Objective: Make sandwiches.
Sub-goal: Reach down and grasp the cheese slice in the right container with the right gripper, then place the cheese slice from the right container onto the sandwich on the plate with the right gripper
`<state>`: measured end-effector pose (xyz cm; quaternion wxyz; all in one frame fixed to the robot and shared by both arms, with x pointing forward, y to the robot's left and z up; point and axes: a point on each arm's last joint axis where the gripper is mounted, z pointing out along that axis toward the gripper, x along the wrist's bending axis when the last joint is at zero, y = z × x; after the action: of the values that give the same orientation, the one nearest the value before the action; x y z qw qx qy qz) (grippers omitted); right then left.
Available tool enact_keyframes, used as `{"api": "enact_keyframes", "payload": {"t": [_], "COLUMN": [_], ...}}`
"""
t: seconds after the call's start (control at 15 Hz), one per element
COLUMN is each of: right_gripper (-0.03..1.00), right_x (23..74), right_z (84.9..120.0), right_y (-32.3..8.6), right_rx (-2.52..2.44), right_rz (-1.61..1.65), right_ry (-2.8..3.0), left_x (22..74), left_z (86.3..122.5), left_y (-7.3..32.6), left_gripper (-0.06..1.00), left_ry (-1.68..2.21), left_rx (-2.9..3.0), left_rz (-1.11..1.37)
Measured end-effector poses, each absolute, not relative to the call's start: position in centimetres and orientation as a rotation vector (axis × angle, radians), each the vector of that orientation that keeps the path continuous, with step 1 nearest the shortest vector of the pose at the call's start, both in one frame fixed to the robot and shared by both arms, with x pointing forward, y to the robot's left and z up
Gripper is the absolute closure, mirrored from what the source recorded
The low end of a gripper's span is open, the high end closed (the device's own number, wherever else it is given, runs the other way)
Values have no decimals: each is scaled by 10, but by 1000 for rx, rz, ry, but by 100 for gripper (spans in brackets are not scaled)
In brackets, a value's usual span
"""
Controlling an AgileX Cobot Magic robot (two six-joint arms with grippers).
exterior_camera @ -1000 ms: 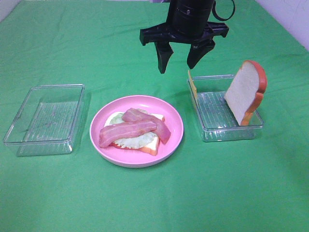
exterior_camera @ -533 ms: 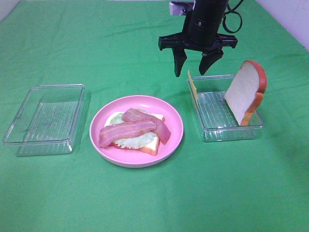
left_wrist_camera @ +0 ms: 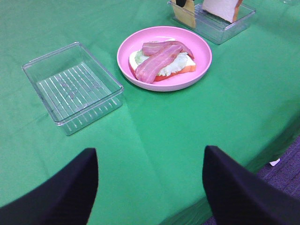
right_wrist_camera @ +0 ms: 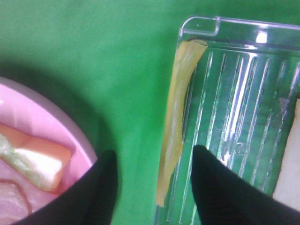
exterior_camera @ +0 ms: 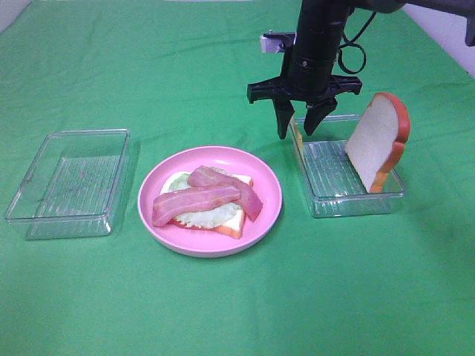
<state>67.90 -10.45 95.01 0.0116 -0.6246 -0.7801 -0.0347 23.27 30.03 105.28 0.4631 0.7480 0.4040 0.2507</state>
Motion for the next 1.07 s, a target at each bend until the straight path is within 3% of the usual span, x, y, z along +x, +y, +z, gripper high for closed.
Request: {"api": "enact_keyframes", "payload": {"t": [0.4,0.67,1.07], "right_gripper": [97,97,97], "right_x": [681,681,660], "right_z": [949,965,1032], "right_y": [-108,-109,-93], "right_rx": [-1957,-1969,-1682], "right_rz": [-74,-115,-494], "right_ry": [-2475,-2504,-2491], "left_x": [233,233,233], "left_z": [1053,1053,1053], "left_y": [300,300,300], "left_gripper": [33,33,33], "left_ry": [995,995,994], "left_rx": [1837,1837,1837], "left_rz": [615,615,613]}}
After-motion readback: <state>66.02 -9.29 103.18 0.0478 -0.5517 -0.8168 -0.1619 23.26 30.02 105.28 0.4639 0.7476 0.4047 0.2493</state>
